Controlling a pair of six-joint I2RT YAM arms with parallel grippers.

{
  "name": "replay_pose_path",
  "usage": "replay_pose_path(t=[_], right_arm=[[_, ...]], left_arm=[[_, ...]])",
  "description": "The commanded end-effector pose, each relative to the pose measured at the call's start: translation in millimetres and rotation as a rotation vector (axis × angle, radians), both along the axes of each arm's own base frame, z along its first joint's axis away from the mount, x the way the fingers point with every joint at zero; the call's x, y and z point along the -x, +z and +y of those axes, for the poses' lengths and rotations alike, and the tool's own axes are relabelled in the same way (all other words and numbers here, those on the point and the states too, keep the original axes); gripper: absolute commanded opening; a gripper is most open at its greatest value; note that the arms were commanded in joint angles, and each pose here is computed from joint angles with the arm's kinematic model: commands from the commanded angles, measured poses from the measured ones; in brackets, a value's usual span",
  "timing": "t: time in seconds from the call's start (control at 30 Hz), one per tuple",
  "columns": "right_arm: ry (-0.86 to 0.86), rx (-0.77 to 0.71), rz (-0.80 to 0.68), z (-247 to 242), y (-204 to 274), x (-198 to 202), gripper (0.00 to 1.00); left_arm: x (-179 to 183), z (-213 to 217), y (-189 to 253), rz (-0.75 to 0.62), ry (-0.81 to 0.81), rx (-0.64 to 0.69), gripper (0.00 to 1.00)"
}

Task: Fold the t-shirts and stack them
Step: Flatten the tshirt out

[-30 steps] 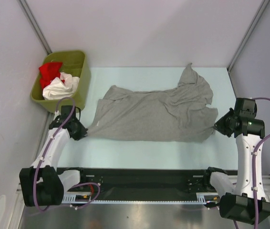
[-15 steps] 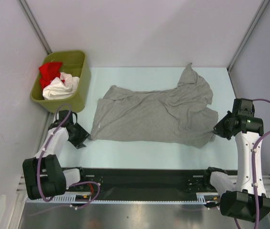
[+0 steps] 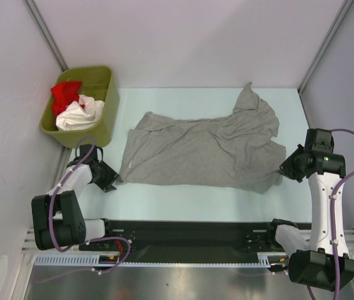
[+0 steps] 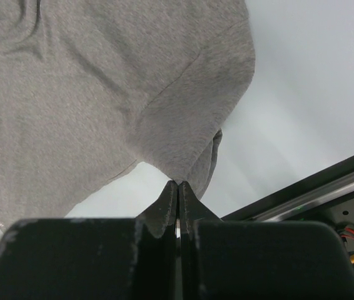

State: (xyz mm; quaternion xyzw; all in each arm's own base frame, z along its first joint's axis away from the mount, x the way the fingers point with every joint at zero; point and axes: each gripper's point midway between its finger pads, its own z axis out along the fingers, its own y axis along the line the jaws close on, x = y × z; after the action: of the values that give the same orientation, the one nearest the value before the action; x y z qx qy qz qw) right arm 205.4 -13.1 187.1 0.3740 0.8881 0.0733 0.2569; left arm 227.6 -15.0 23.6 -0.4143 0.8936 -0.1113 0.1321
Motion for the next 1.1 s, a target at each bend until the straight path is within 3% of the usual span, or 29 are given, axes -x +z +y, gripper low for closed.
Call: replay_pose_path(t=[0.0,0.33,0.43,0.53,0.57,0.67,0.83,1.0,1.03,1.07], right_arm=[[0.013,0.010,-0.033,-0.9,5.8,-2.7,0.00],[0.021,0.016,-0.037,-2.1,7.5,-5.9,0.00],[0.020,0.016,-0.040,-2.2,7.8,-6.6,0.00],[0.015,0.027,-0.039,-4.9,7.5,-8.3,0.00],[0.012,0.030,-0.058,-5.8,10.3,-12.9,0.00],[-0.012,0.025,-0.122,-9.4,21.9,-35.3,0.00],[-0.096,0.041,-0.306,-30.3,73.3,-110.6,0.00],[-0.145,0.119,-0.568,-71.9,164.5,-190.9,0.00],[-0.149,0.150,-0.686,-78.4,217.6,-199.1,0.00],[-0.158,0.155,-0.685,-88.9,218.5,-218.0,0.00]], left_arm=[[0.3,-4.5,-10.6,0.019,0.028,0.029,0.44],[3.1,6.9,-19.0,0.046,0.056,-0.029,0.26],[5.3,11.7,-21.1,0.055,0.055,-0.057,0.17],[1.5,12.9,-14.3,0.032,0.029,-0.067,0.00],[-4.1,15.4,-7.5,0.009,0.005,-0.085,0.00],[-29.4,17.1,27.8,-0.117,-0.063,-0.132,0.00],[-89.8,-0.9,118.3,-0.393,-0.179,-0.198,0.00],[-163.4,-11.3,228.5,-0.642,-0.194,-0.220,0.00],[-173.1,-12.1,242.4,-0.670,-0.195,-0.223,0.00],[-194.3,-12.0,272.0,-0.732,-0.194,-0.235,0.00]])
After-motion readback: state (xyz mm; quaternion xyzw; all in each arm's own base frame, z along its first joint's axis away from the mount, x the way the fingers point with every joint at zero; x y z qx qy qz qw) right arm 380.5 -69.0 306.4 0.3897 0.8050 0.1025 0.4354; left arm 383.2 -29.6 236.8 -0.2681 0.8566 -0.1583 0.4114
